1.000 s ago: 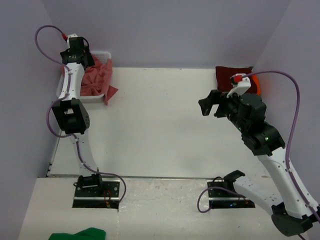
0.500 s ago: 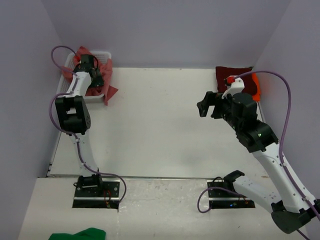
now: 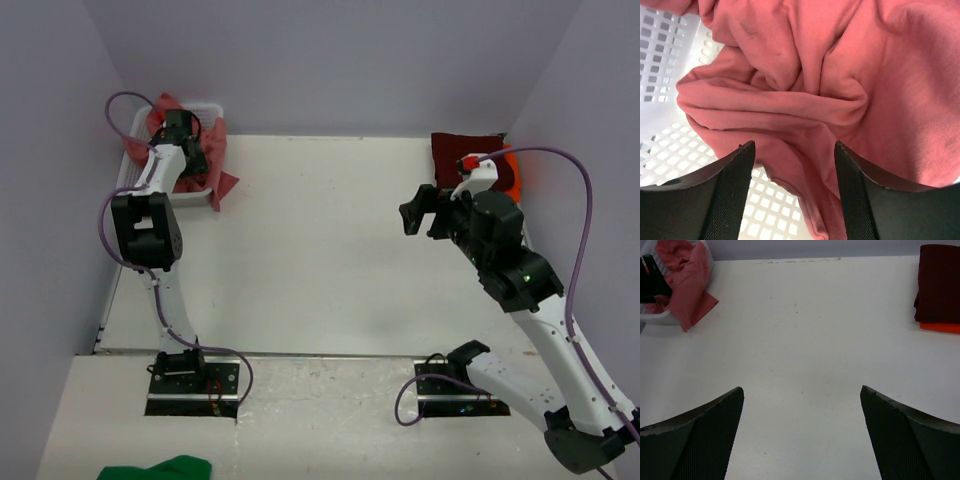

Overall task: Fold and stack the t-shirts
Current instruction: Grab crumpled tshirt from bin with the left arm

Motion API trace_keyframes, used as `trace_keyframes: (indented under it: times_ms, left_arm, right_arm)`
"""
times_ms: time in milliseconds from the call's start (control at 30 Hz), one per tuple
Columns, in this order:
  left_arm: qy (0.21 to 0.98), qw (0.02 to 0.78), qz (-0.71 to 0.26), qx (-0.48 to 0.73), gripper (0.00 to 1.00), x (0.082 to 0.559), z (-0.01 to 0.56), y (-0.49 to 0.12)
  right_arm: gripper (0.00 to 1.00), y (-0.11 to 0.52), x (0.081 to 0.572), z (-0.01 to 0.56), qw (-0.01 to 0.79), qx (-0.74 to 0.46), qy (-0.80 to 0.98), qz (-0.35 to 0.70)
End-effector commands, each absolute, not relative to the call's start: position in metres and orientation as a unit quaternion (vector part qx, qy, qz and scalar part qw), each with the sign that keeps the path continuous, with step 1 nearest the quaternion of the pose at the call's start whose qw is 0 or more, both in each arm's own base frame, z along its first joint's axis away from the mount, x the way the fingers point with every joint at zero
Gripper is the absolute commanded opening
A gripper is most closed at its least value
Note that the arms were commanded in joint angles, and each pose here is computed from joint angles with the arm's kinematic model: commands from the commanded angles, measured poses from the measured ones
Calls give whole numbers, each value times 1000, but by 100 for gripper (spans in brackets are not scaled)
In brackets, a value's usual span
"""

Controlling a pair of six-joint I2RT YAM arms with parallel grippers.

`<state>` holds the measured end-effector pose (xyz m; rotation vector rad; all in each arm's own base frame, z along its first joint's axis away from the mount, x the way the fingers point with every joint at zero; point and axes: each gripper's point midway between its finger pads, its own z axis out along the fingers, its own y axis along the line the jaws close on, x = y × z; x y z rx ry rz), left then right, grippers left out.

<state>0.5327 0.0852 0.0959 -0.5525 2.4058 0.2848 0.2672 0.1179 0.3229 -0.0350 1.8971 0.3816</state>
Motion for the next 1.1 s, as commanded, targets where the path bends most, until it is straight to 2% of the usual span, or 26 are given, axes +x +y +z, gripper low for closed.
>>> trace_keyframes:
  times_ms: [0, 100, 300, 400, 433, 500, 533, 633, 800, 933, 967, 1033, 1067]
  left_arm:
    - [907, 339, 99, -227, 66, 533, 118, 86]
    - [906, 344, 98, -228, 65, 527, 121, 85]
    - [908, 337, 94, -230, 51, 523, 121, 83]
    - [907, 340, 88, -233, 32, 524, 123, 82]
    - [906, 342, 89, -234, 19, 524, 125, 82]
    - [903, 345, 97, -237, 4, 526, 129, 86]
    - [902, 345, 101, -238, 0, 527, 130, 88]
    - [894, 366, 107, -236, 0, 534, 147, 95]
    - [863, 448, 90, -215, 0, 558, 216, 95]
    - [795, 575, 69, -182, 0, 560, 315, 89]
    - [789, 587, 62, -170, 0, 558, 321, 85]
    - [733, 662, 59, -143, 0, 553, 380, 83]
    - [728, 675, 36, -117, 0, 551, 385, 71]
  right_arm:
    - [99, 117, 271, 326, 575, -14, 803, 155]
    - [99, 118, 272, 326, 572, -15, 805, 157]
    - [99, 117, 271, 323, 573, -14, 805, 154]
    - [99, 116, 272, 322, 574, -14, 805, 151]
    - [99, 117, 272, 321, 573, -15, 805, 152]
    - [99, 118, 274, 317, 568, -16, 809, 149]
    - [99, 119, 274, 315, 566, -18, 811, 150]
    - [99, 122, 277, 308, 556, -20, 817, 151]
    - [99, 130, 281, 298, 541, -25, 826, 157]
    - [99, 132, 284, 295, 536, -27, 829, 158]
    - [99, 134, 285, 293, 533, -28, 831, 157]
    - [99, 135, 287, 290, 531, -28, 832, 158]
    - [99, 136, 287, 289, 529, -27, 833, 158]
